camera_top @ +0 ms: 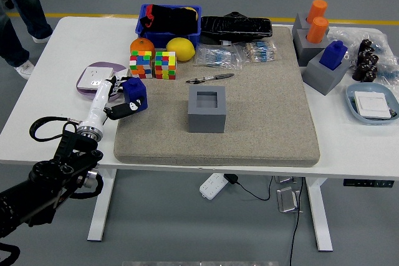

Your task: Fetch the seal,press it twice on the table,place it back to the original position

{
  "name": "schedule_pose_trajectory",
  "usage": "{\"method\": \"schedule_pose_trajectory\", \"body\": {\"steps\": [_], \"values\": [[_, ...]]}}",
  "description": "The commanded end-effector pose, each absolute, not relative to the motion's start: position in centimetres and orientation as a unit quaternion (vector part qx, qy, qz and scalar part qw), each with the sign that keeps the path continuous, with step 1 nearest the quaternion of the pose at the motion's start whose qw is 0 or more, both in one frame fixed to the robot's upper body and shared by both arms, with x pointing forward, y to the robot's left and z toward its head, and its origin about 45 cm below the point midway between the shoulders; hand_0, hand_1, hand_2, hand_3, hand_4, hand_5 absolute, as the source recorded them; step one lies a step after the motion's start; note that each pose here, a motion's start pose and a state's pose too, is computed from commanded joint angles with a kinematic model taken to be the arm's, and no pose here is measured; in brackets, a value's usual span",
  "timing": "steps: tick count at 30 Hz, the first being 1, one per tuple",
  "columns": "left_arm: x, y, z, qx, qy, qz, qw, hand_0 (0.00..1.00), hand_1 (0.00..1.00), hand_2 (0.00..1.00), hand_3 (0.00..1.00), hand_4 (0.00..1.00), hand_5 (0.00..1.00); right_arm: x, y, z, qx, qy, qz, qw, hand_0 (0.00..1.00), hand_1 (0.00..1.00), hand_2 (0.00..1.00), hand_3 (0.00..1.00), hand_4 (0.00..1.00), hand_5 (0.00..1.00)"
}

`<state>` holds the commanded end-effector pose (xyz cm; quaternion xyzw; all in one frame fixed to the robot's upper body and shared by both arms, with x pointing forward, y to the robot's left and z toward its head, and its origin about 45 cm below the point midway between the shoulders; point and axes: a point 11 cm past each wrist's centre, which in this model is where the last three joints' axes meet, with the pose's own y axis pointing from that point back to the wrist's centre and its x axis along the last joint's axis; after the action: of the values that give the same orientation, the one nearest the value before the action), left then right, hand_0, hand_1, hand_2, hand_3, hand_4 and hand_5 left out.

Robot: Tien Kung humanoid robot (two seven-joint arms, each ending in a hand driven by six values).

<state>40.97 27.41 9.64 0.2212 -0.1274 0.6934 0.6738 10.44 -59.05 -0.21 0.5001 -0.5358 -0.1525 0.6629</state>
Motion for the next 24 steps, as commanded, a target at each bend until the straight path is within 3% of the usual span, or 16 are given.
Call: {"method": "schedule_pose_trajectory", "body": {"steps": [13,24], "values": [[40.5,27.6,9.1,0.207,-0.115,0.708,0.666,0.820,0.514,0.408,0.683,0.624,0.002,10.8,-59.2,0.0,0.501,-0.535,-0.146,0.664,0.809,0.700,0.688,0.650,0.798,0.469],[42.0,25.3,13.0,0.159,-0.138,0.684,0.698,0.820,0.514,0.407,0.680,0.625,0.002,10.8,-59.4,0.2,0.500,-0.529,-0.142,0.670,0.810,0.700,0.688,0.651,0.798,0.469]]}}
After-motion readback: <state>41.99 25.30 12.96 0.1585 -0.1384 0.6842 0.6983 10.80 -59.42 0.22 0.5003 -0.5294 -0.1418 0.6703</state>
